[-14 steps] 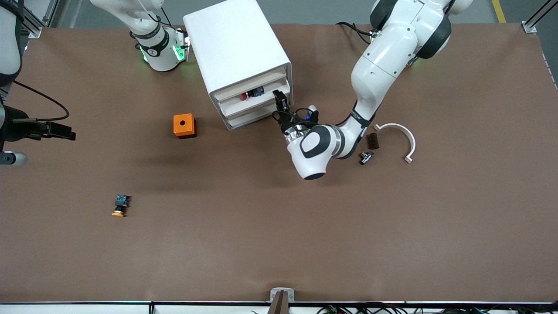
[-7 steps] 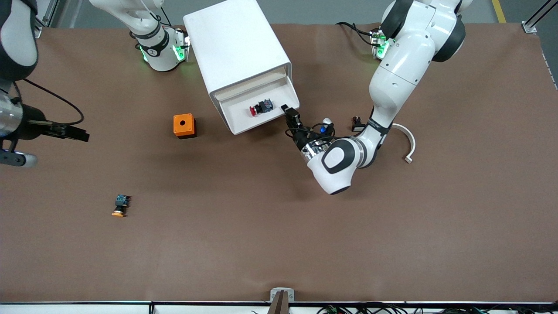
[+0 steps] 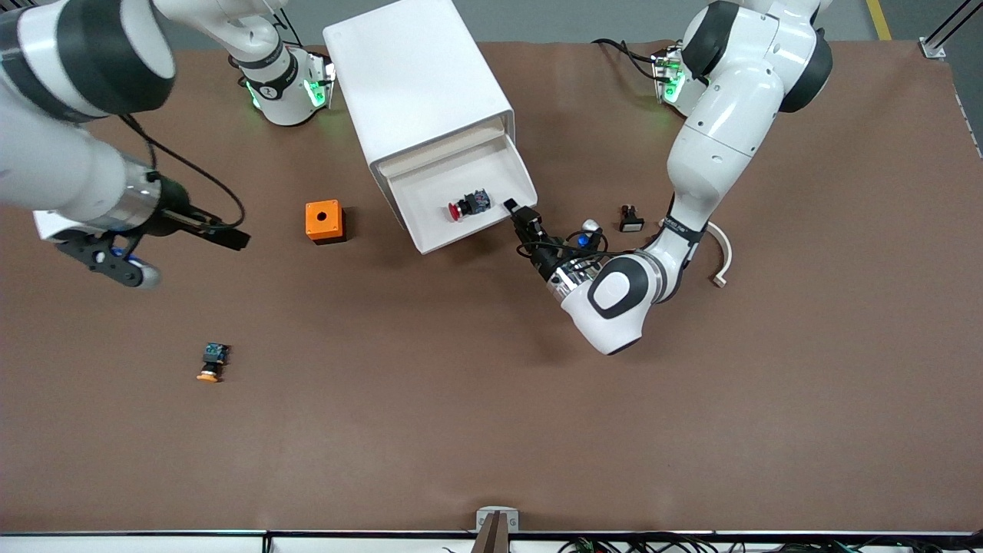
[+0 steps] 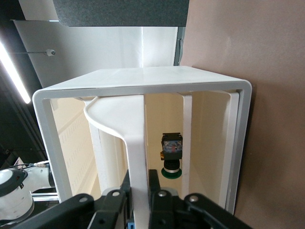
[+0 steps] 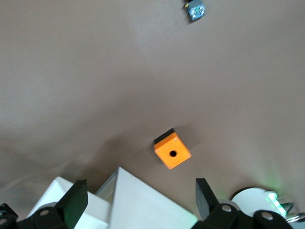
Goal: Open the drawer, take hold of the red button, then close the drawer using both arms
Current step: 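Lower the right gripper into the drawer onto the red button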
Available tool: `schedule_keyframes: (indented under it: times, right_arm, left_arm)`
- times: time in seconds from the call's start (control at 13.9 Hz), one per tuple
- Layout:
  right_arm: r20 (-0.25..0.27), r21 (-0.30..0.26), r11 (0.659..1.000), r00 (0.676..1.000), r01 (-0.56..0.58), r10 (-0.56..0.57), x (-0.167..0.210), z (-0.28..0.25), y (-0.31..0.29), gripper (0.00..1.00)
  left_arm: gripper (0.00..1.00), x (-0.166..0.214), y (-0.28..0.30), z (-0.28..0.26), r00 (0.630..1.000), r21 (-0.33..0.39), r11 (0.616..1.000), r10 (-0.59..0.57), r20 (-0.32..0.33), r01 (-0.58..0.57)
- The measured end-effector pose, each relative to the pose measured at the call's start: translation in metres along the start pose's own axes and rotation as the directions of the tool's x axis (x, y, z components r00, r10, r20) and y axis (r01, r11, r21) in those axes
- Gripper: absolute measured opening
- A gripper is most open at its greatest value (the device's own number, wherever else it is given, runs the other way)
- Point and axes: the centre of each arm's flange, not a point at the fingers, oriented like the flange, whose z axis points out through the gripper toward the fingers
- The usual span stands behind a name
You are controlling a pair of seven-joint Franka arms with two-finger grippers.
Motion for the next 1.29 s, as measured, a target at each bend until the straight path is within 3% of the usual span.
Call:
schedule_keyframes:
  times: [0.36,0.5,0.58,0.72,1.01,1.29]
  right_arm:
    - [-0.06,0.039,0.985,0.984,-0.168,0.171,-0.101,0.055,-0.109,1.0]
    - [-0.071,0.056,0.977,0.975,-0.205,0.209,-0.134,0.08,-0.136,1.0]
    - [-0.074,0.063,0.973,0.971,-0.222,0.226,-0.144,0.09,-0.143,1.0]
    - [-0.078,0.084,0.959,0.957,-0.272,0.278,-0.158,0.112,-0.154,1.0]
    - [-0.08,0.113,0.929,0.929,-0.352,0.362,-0.193,0.165,-0.174,1.0]
    - [-0.082,0.098,0.915,0.913,-0.392,0.4,-0.219,0.203,-0.194,1.0]
  left_arm:
    - [0.74,0.0,-0.005,-0.014,0.985,-0.009,0.986,0.169,0.024,-0.169]
    - [0.95,-0.005,-0.012,-0.018,0.959,-0.022,0.96,0.281,0.024,-0.281]
    - [1.0,-0.008,-0.016,-0.021,0.936,-0.031,0.936,0.351,0.023,-0.35]
    - [1.0,-0.011,-0.024,-0.032,0.858,-0.059,0.858,0.513,0.016,-0.511]
    - [1.0,-0.007,-0.03,-0.071,0.664,-0.147,0.652,0.747,-0.046,-0.744]
    - [1.0,-0.009,-0.035,-0.093,0.449,-0.197,0.41,0.862,-0.237,-0.891]
